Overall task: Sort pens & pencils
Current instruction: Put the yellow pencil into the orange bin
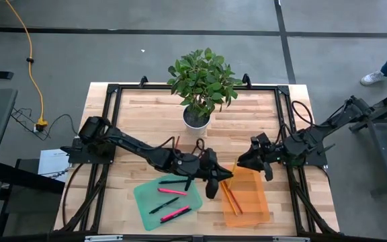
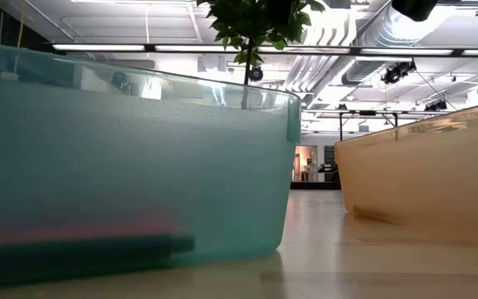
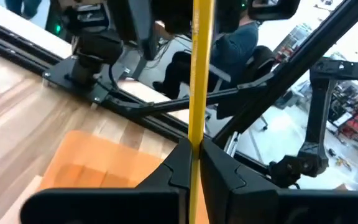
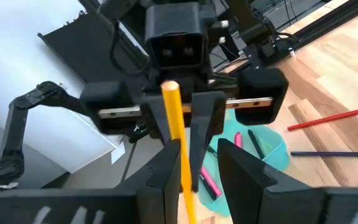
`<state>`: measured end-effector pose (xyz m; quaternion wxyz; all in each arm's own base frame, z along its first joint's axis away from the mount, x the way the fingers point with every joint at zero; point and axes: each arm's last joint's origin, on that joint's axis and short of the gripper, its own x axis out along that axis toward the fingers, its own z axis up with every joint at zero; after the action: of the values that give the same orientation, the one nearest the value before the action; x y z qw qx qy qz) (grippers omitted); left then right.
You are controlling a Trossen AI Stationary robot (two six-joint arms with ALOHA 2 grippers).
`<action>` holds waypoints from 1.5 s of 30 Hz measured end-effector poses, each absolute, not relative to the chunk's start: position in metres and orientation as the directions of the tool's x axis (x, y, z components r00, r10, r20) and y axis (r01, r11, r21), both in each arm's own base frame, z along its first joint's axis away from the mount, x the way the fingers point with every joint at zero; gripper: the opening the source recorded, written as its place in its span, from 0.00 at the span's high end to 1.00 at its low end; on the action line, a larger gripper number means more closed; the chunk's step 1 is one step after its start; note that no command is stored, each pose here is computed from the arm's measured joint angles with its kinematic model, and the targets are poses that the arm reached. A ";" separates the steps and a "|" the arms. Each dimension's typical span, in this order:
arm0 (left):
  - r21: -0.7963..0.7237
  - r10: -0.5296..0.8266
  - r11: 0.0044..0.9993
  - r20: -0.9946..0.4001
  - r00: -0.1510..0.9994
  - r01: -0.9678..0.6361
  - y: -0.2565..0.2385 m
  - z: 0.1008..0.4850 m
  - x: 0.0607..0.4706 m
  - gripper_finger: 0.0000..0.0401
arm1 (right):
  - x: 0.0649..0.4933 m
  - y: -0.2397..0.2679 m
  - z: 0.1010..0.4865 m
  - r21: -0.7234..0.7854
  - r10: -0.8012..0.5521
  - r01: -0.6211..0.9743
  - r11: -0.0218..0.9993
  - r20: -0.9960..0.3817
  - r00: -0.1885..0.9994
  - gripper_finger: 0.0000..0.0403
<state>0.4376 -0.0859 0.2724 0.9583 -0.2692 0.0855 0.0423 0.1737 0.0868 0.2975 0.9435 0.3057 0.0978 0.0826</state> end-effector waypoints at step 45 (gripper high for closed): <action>-0.507 0.027 0.856 -0.154 0.988 -0.103 -0.076 0.279 0.441 0.98 | 0.173 0.089 0.299 0.585 0.215 -0.107 0.804 -0.118 0.970 0.77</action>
<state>0.4412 -0.0757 0.2795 0.9606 -0.2666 0.0710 0.0340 0.1729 0.0886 0.2991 0.9455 0.3013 0.0894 0.0851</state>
